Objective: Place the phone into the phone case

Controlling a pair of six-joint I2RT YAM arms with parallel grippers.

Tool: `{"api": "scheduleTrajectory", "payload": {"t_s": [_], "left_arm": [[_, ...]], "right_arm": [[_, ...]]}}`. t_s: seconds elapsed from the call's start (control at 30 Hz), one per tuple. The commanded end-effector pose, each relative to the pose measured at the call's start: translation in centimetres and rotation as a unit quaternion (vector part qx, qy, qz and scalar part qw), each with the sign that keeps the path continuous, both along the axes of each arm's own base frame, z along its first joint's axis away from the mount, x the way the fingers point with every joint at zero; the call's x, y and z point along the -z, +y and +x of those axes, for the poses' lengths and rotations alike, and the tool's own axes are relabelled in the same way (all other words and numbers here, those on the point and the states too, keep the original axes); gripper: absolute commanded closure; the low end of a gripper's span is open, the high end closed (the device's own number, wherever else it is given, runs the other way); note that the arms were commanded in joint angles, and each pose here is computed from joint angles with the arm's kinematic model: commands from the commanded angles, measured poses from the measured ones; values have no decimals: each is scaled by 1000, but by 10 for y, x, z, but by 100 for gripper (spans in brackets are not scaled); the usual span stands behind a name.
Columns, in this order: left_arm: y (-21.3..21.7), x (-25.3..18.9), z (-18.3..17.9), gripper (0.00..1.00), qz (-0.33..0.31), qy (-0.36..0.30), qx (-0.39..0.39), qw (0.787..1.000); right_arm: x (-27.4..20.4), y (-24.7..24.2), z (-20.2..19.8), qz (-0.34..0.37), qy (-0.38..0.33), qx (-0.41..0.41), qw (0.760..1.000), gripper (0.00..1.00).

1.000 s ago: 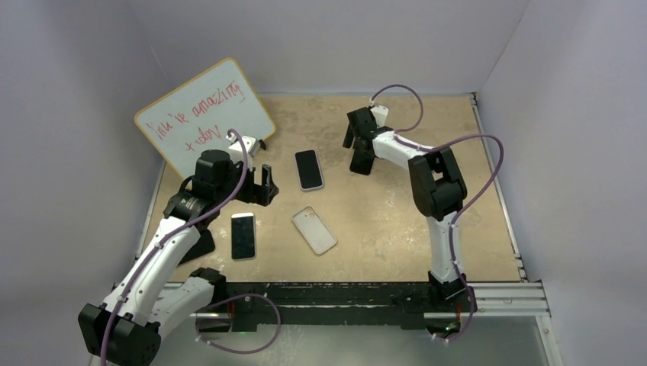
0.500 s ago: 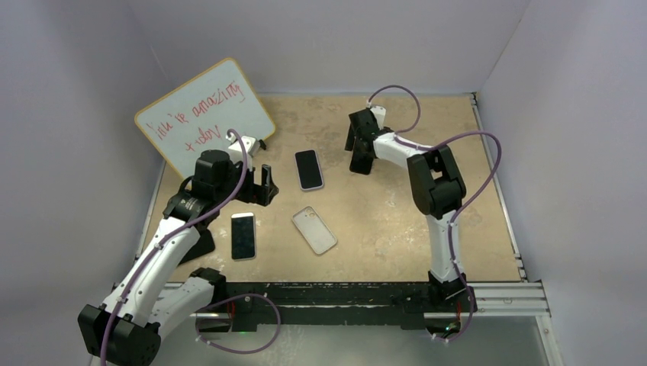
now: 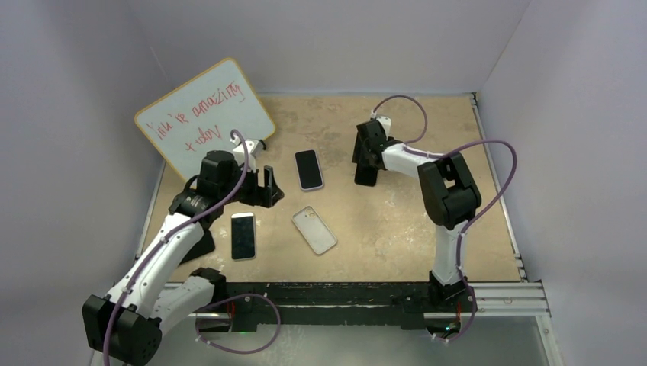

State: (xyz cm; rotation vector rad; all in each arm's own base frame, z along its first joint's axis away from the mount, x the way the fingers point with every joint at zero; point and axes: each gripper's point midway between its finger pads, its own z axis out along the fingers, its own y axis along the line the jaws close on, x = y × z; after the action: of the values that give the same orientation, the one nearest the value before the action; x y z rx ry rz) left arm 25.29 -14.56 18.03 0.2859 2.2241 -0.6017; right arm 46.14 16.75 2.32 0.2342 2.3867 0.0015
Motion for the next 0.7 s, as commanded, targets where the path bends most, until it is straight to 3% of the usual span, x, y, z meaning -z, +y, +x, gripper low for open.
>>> {"api": "scheduleTrajectory", "payload": {"t_s": [0.0, 0.33, 0.67], "left_arm": [[-22, 7, -10, 25, -57, 43, 15, 997], [-61, 72, -36, 30, -82, 131, 14, 988], [-63, 118, -36, 32, -29, 158, 12, 987]], "right_arm": [[0, -13, -36, -12, 34, -8, 999, 43], [1, -31, -110, 24, 65, 1, 998, 45], [-7, -30, -167, 76, 74, 0, 994, 49]]}}
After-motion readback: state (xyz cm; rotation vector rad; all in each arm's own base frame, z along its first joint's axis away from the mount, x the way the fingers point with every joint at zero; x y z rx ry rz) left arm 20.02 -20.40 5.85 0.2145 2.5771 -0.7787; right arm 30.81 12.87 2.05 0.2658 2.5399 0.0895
